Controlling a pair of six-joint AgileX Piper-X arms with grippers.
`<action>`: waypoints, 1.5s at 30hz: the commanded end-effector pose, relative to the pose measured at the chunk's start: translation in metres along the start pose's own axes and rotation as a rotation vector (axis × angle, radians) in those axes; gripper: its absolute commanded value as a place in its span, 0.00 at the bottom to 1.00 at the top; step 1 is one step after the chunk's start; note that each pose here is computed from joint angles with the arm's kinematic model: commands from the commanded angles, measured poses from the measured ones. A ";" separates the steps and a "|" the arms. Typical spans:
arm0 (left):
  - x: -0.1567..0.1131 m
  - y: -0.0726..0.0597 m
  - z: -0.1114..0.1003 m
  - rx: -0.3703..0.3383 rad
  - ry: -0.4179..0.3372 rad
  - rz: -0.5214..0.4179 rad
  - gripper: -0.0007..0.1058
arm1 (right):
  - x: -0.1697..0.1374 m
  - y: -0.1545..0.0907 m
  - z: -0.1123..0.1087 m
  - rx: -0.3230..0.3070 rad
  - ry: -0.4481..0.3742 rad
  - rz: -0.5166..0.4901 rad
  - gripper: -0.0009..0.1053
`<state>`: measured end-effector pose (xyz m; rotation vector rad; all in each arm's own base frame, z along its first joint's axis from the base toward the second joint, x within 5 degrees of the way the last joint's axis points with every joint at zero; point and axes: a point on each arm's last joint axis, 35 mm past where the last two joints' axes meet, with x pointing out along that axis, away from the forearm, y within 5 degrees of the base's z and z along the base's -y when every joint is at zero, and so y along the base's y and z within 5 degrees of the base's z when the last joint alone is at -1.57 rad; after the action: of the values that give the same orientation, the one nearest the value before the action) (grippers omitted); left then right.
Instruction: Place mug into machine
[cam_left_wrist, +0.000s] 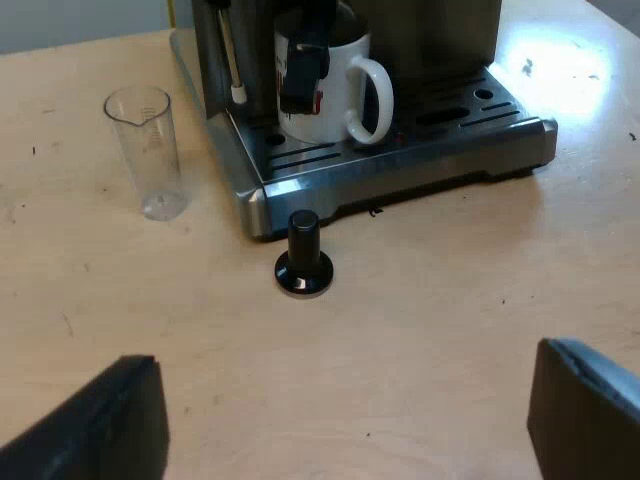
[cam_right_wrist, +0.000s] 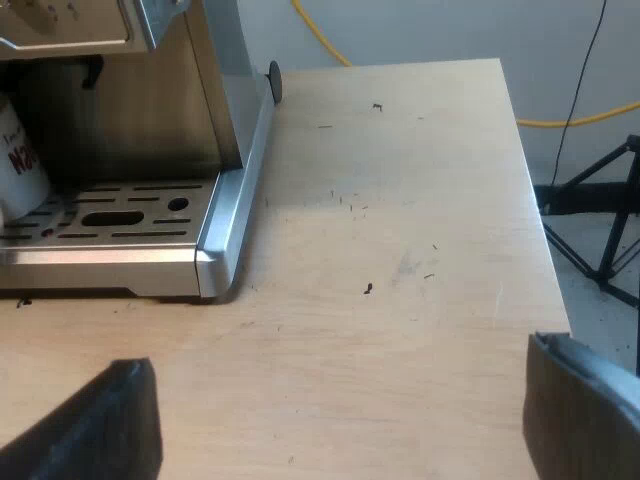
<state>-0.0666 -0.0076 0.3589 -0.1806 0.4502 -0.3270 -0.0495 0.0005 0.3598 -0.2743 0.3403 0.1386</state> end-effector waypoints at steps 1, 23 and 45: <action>0.016 0.005 0.006 0.009 -0.016 0.004 0.82 | 0.002 -0.001 0.006 -0.012 -0.022 -0.003 0.94; 0.100 0.040 -0.020 -0.007 0.029 0.141 0.82 | 0.045 -0.003 0.003 -0.017 -0.094 -0.024 0.94; 0.106 0.041 -0.017 0.004 -0.017 0.135 0.82 | 0.089 0.004 -0.032 0.008 0.055 0.020 0.94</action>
<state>0.0239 -0.0077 0.2900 -0.1537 0.4464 -0.2035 0.0194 0.0028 0.2994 -0.2649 0.3936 0.1466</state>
